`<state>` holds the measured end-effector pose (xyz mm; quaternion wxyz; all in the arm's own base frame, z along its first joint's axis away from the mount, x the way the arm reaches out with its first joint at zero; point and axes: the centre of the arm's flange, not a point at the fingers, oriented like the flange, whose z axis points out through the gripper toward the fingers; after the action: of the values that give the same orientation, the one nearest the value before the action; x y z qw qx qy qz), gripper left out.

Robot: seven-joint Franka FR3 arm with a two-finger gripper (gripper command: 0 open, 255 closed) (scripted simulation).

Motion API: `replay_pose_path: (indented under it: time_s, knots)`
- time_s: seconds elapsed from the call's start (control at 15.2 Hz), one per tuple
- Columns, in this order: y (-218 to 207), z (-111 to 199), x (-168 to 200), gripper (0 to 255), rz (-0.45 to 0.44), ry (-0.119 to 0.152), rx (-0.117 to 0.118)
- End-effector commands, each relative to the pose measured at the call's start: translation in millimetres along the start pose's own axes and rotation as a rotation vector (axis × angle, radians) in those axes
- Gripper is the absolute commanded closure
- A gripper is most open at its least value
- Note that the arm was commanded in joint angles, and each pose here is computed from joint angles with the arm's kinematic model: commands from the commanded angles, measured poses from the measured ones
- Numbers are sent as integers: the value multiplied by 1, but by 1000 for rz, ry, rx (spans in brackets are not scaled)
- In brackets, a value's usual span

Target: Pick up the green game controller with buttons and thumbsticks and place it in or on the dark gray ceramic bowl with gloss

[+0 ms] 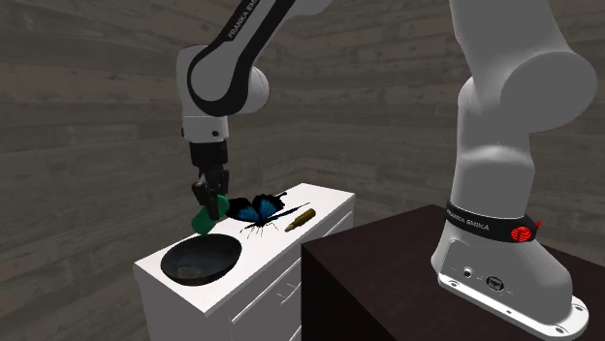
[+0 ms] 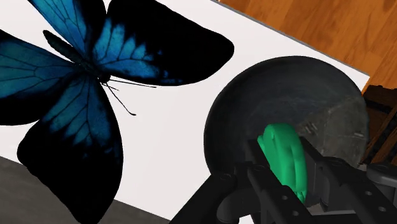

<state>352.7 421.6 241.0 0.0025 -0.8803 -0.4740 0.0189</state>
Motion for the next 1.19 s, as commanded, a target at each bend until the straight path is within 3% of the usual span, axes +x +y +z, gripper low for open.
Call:
replay_pose_path:
  time_s: [0.0, 0.86, 1.12]
  knots:
    - [-24, 0, 10, 255, 2, 0, 0]
    - [-28, 67, 15, 255, 2, 0, 0]
    - [-28, 67, 15, 255, 2, 0, 0]
